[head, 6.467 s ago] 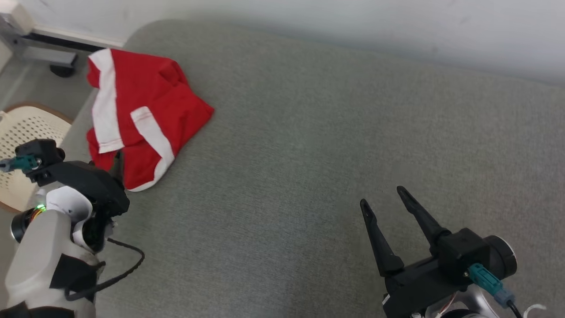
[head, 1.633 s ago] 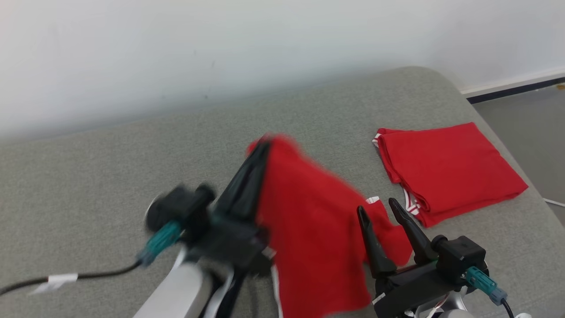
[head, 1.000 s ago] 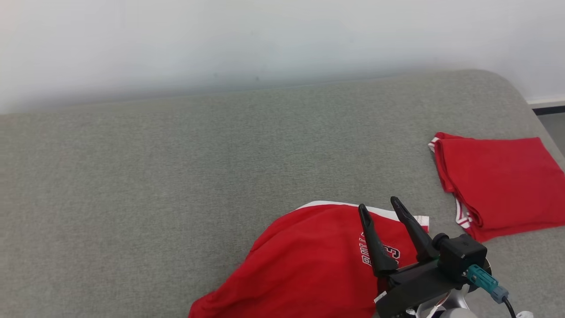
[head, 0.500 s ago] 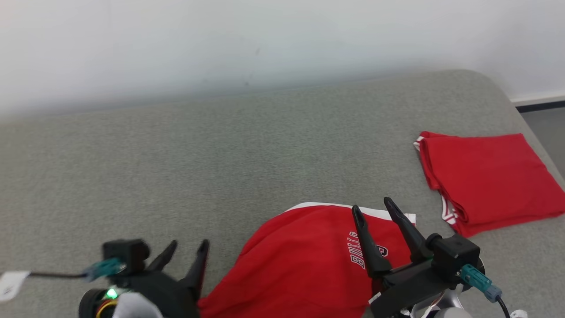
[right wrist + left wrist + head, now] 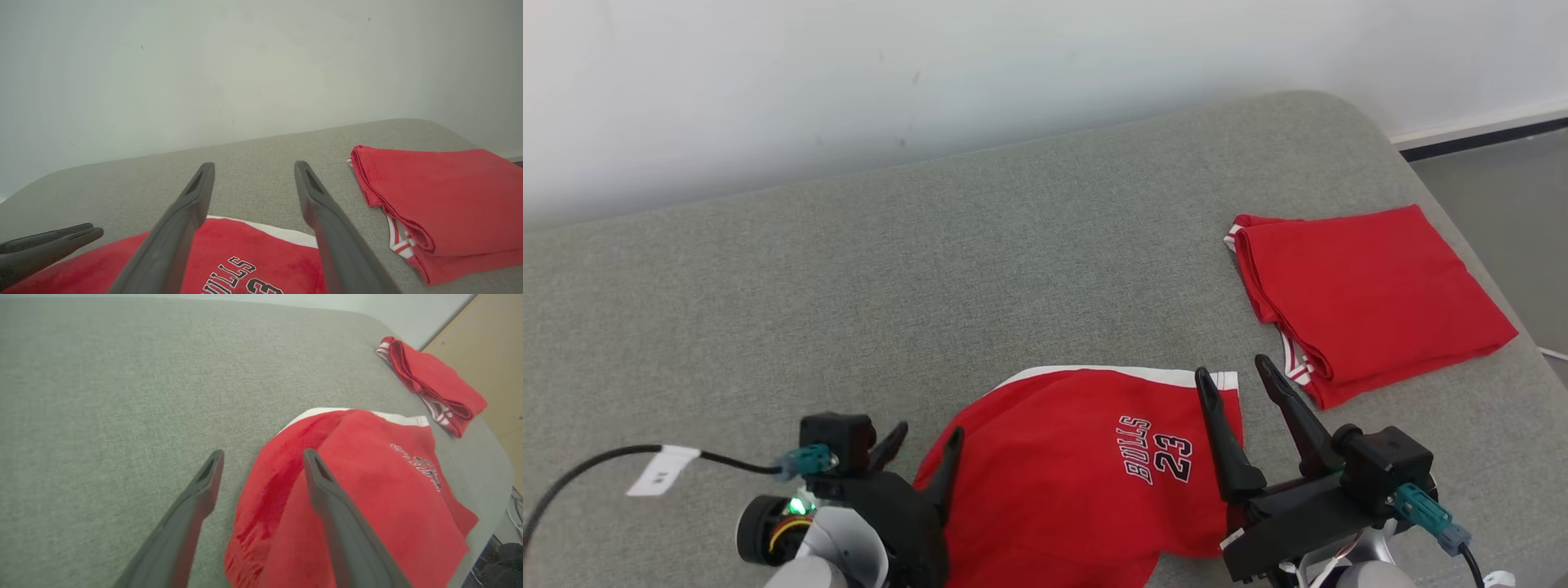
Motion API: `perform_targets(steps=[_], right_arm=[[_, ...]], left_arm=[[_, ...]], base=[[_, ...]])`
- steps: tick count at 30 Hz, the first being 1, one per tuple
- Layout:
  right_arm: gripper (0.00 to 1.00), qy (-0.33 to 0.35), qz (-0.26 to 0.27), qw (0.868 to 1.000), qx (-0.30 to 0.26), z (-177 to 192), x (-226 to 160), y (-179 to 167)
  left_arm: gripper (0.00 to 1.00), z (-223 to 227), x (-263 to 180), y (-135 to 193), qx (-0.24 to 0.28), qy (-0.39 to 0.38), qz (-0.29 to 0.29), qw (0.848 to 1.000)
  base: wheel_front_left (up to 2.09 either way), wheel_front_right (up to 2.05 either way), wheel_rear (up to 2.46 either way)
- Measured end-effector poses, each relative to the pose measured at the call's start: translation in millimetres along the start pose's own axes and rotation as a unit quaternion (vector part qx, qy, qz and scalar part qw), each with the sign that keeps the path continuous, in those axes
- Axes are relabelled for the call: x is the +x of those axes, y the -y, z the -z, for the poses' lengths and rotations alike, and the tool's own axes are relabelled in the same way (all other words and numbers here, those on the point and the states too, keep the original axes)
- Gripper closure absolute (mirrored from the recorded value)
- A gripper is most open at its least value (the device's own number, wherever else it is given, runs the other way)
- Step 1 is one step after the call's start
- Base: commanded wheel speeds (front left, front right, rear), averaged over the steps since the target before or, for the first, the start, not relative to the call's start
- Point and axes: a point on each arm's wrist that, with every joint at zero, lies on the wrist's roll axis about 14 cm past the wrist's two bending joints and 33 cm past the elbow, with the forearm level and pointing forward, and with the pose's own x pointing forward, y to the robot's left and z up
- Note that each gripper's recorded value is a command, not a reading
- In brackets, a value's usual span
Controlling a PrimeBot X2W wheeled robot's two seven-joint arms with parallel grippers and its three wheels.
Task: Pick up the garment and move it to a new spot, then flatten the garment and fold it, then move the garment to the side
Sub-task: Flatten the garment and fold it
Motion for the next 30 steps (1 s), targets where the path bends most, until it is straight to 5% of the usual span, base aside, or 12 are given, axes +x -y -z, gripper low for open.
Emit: perform_targets(steps=[18,20,26,30], right_arm=[[0.0,0.005,-0.01,1.0,0.001,-5,-2,-7],[0.0,0.006,-0.007,1.0,0.0,-5,-4,-6],[0.0,0.007,-0.003,1.0,-0.002,-6,-6,-3],[0.0,0.007,-0.004,1.0,-0.003,-7,-6,-4]], left_arm=[[0.01,44,20,4,0.078,-0.106,-0.006,0.991],[1.0,45,23,3,0.092,-0.109,-0.008,0.99],[1.0,-16,35,4,0.139,0.017,-0.018,0.99],[1.0,-79,29,15,0.174,0.152,-0.014,0.973]], base=[[0.0,0.0,0.0],[0.0,0.0,0.0],[0.0,0.0,0.0],[0.0,0.0,0.0]])
